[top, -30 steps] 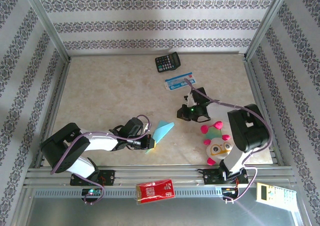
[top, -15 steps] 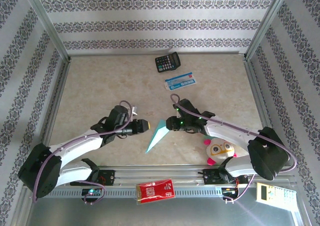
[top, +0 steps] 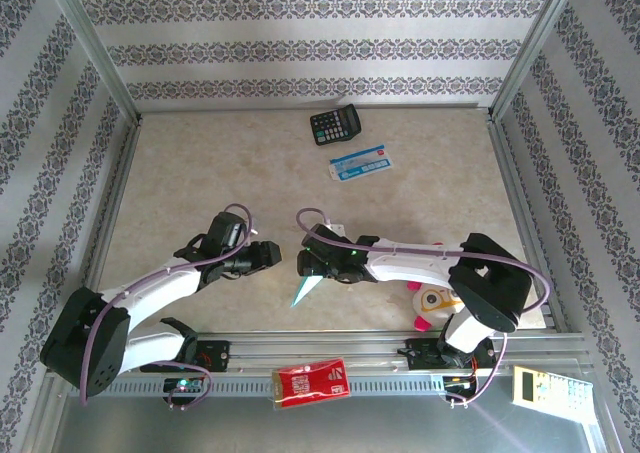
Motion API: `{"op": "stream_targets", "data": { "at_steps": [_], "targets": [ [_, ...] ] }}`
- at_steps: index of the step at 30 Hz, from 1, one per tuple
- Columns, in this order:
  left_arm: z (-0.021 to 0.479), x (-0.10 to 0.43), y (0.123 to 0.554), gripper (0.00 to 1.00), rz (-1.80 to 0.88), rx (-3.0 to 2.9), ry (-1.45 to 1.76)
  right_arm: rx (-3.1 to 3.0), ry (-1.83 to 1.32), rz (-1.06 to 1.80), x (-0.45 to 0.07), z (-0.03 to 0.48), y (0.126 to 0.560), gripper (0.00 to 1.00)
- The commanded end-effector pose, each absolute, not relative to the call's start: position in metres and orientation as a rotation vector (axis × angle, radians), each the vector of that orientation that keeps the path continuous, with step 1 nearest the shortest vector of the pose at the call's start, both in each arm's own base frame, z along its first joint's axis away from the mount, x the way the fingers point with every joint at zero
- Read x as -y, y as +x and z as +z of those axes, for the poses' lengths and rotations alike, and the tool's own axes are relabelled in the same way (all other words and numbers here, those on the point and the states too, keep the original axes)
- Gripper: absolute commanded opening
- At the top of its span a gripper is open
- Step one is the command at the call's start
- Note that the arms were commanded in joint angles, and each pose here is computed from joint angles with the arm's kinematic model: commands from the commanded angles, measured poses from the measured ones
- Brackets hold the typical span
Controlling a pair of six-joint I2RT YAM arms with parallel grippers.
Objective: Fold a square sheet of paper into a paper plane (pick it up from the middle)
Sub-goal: Turn over the paper plane at the center of the table.
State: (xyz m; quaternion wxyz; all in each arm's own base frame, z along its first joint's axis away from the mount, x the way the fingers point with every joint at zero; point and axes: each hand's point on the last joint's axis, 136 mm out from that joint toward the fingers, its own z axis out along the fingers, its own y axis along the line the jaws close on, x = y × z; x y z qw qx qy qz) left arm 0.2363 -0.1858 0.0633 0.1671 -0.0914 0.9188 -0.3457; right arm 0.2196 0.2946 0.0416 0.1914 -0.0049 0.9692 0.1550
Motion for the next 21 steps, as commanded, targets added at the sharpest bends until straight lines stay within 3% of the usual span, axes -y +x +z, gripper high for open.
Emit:
{"op": "stream_targets", "data": {
  "at_steps": [1, 21],
  "targets": [
    [0.058, 0.183, 0.231, 0.48, -0.983, -2.636, -0.235, -2.713, 0.091, 0.28, -0.276, 0.037, 0.224, 0.85],
    [0.059, 0.189, 0.233, 0.48, -1.013, -2.642, -0.21, -2.682, 0.248, 0.356, -0.239, 0.036, 0.205, 0.36]
  ]
}}
